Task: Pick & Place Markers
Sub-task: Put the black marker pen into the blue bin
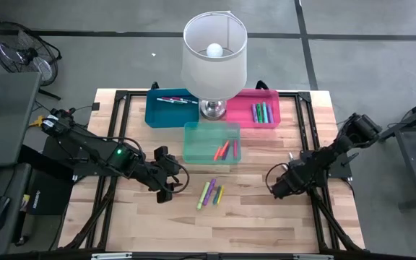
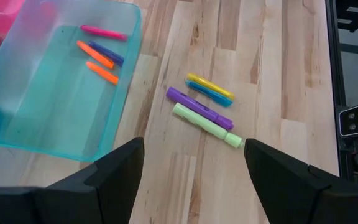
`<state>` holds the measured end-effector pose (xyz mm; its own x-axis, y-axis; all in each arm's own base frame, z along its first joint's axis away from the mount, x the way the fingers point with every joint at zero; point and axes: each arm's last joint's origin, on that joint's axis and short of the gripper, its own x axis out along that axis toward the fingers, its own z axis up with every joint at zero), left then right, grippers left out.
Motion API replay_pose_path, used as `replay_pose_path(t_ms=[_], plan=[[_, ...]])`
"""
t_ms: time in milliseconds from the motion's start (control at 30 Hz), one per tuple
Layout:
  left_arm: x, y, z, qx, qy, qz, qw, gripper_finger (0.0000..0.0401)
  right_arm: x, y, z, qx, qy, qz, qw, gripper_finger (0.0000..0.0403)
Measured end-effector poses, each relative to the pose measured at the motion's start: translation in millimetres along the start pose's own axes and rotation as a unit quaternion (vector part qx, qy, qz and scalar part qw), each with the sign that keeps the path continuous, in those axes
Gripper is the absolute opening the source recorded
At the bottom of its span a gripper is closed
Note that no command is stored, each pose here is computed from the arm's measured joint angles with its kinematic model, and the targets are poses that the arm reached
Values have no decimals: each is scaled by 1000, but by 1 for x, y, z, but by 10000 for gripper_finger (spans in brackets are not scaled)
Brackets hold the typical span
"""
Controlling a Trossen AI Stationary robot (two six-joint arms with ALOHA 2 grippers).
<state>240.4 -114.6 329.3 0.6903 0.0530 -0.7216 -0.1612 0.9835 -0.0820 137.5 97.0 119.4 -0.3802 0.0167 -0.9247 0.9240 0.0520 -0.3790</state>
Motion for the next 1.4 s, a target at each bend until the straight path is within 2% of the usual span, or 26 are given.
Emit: replay_pose_path(t_ms=[233, 1100, 1200, 1300, 1400], plan=[[0, 0, 0, 0, 0, -1, 1000, 275, -2, 1, -1, -4, -1, 5, 1000, 194], [0, -1, 0, 0, 8, -12, 1000, 275, -5, 3, -3, -96, 3, 24, 995, 194], [0, -1, 0, 0, 8, -12, 1000, 275, -9, 3, -4, -118, 13, 56, 991, 194], [0, -1, 0, 0, 8, -12, 1000, 275, -20, 14, -12, -146, 42, 165, 975, 195], [0, -1, 0, 0, 8, -13, 1000, 275, -26, 13, -11, -154, 42, 220, 962, 195]])
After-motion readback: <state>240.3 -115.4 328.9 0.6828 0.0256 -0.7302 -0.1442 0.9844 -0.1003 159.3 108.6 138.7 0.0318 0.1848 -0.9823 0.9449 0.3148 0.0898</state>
